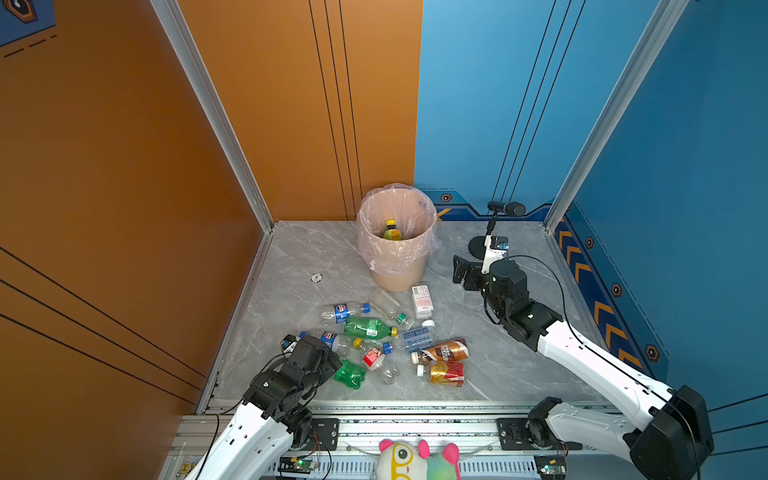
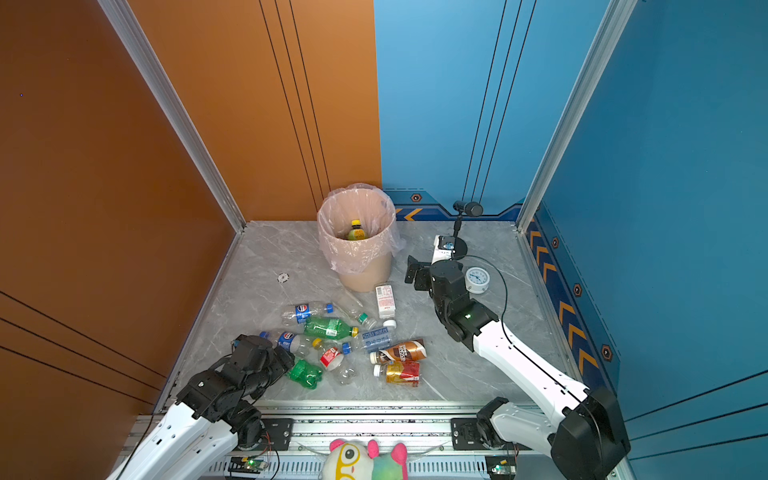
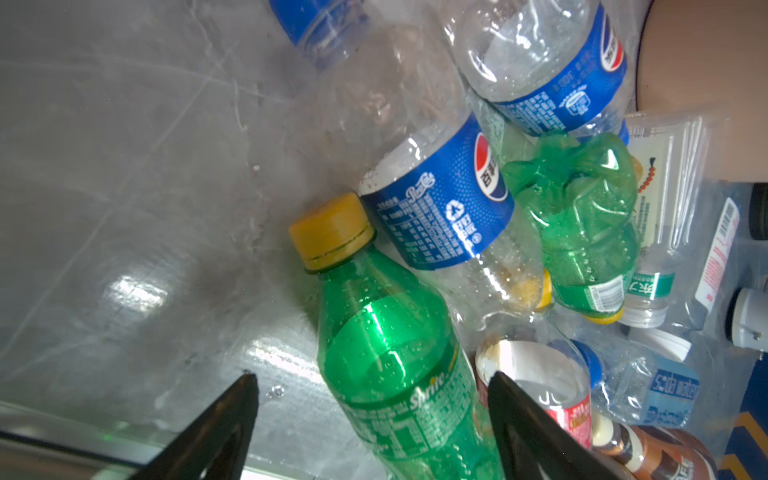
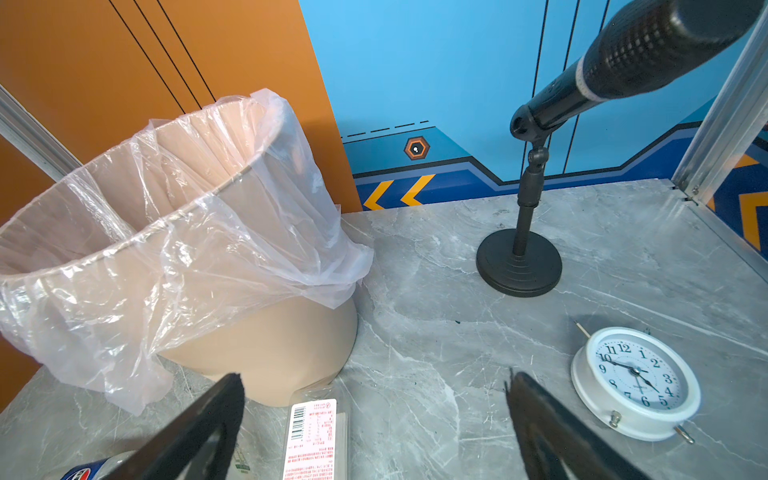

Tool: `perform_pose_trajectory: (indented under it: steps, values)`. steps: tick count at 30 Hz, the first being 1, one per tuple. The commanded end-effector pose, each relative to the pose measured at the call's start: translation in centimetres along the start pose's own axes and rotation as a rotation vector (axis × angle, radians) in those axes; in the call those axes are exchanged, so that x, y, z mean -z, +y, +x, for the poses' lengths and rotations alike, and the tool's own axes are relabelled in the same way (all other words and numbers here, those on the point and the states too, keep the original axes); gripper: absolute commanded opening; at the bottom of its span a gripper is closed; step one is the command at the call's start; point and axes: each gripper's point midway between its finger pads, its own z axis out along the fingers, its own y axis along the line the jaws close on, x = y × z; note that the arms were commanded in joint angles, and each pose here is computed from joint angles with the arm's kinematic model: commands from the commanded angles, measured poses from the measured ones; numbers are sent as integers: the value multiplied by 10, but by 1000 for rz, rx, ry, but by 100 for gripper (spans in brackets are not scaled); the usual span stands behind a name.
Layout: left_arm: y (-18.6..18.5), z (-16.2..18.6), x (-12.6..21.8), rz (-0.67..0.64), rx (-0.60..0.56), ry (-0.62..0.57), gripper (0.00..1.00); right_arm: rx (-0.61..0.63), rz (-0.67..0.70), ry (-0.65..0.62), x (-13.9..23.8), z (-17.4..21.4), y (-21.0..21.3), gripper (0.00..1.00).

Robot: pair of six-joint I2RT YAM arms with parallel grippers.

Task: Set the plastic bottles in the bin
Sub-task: 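Grasp the green Sprite bottle with the left gripper while the right arm withdraws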

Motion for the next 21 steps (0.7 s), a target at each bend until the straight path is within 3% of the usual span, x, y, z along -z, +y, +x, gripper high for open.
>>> perform_pose_trajectory:
  steps: [1,11,21]
  values:
    - [-2,-1,-12,10,51,-22,88,-14,-3,17,-3,6,-2,100]
    - [-8,10,-31,32,70,5,88,-14,4,22,-2,6,-6,100]
    - [-13,15,-41,69,116,-2,73,-32,15,20,-5,6,-11,100]
